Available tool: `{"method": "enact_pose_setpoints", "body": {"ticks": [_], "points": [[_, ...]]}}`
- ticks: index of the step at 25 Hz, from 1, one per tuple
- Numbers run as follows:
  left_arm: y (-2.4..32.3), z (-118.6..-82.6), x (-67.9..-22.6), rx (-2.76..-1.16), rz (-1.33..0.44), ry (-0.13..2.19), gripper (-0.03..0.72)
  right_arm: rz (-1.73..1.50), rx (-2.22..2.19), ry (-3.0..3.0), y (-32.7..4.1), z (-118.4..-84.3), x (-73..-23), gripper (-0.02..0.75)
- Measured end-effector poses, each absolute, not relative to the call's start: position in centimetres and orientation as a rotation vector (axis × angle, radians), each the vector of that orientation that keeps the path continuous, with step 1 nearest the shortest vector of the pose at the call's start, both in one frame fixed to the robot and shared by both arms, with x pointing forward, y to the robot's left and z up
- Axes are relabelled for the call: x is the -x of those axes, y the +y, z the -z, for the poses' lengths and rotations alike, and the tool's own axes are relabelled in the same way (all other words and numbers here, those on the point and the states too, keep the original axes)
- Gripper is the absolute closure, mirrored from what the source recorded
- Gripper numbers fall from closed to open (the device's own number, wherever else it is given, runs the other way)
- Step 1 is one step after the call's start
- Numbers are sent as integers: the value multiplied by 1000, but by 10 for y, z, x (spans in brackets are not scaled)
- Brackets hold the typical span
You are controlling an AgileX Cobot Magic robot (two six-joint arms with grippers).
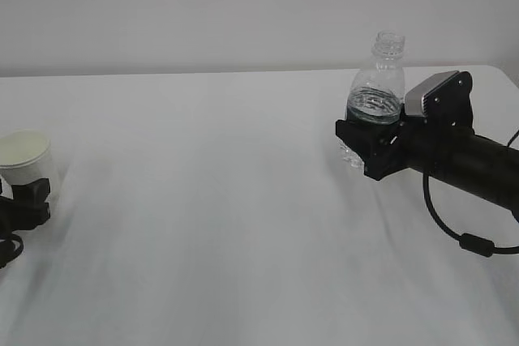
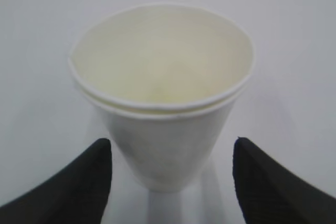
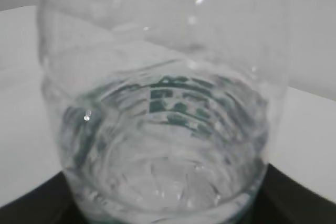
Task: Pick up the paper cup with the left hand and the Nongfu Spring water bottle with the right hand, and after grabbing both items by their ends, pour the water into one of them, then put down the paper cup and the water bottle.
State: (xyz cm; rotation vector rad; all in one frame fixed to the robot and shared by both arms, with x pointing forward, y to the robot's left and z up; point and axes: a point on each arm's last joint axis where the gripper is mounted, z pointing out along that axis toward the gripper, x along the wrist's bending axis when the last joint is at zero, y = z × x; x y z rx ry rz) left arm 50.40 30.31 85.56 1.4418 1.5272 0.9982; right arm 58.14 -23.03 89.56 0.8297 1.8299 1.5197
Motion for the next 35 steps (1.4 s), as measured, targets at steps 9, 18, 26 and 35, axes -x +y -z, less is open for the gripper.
{"method": "enact_pose_setpoints", "body": {"ticks": [9,18,26,35], "points": [[303,-840,-515,-1460,-983,1548,15,-1520,-824,1834,-230,-895,-581,270],[304,-843,-525,-1432,-1006,1531,10,-1521,-818,1839,-230,-895,-581,270],[305,-844,-535,-1406,-1027,1519,10,-1522,-811,1846,-229,-895,-580,270],[306,-844,-537,-1392,-1039,1532,43,-1522,-811,1846,-229,-895,-580,270]]}}
